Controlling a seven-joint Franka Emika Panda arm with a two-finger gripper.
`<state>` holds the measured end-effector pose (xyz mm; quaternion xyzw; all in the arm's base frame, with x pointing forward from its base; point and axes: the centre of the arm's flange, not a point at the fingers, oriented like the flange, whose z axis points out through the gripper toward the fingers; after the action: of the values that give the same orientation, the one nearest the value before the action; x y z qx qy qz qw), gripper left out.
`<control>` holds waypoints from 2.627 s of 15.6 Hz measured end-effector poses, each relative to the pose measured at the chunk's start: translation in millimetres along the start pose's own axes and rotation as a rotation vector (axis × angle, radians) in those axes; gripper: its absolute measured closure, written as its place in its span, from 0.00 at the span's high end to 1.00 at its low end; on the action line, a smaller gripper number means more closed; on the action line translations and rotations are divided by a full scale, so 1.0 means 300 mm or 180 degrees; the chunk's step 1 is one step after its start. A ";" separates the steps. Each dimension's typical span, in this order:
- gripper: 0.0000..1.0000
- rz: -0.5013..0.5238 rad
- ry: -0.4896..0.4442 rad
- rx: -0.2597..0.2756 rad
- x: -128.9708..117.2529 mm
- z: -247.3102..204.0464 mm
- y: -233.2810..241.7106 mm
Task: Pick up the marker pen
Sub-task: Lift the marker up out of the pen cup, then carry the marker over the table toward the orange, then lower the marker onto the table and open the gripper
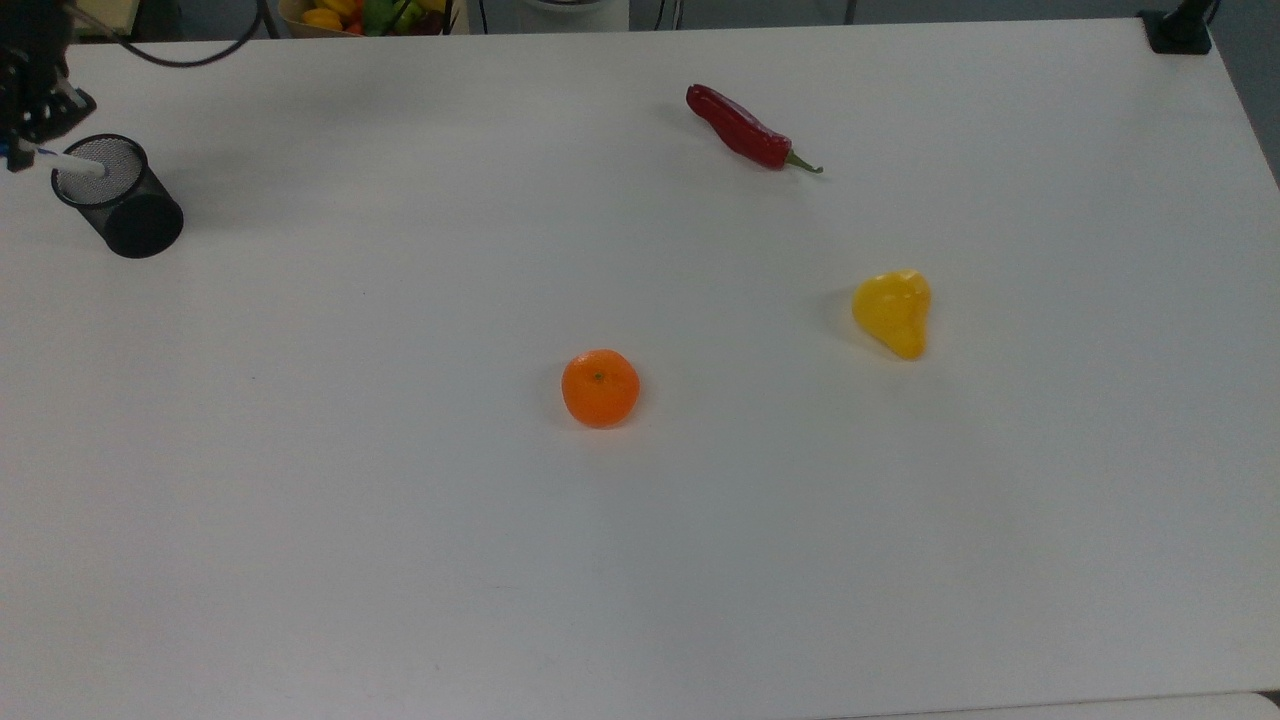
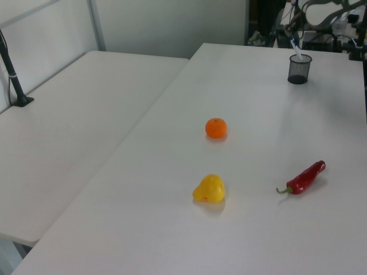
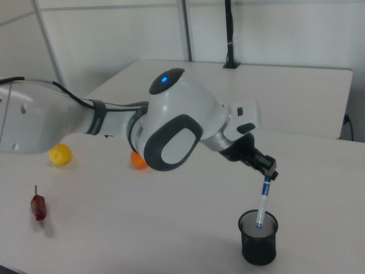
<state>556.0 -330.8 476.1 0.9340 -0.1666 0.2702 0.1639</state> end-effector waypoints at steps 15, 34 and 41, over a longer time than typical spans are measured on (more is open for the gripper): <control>0.17 -0.0919 -0.0876 0.0869 0.011 -0.363 -0.661; 0.17 -0.1516 -0.1435 0.1392 -0.283 -0.034 -1.280; 0.51 -0.1521 -0.1410 0.1408 -0.306 0.023 -1.311</control>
<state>643.0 37.2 334.4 0.9950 0.0864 0.0457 -0.0229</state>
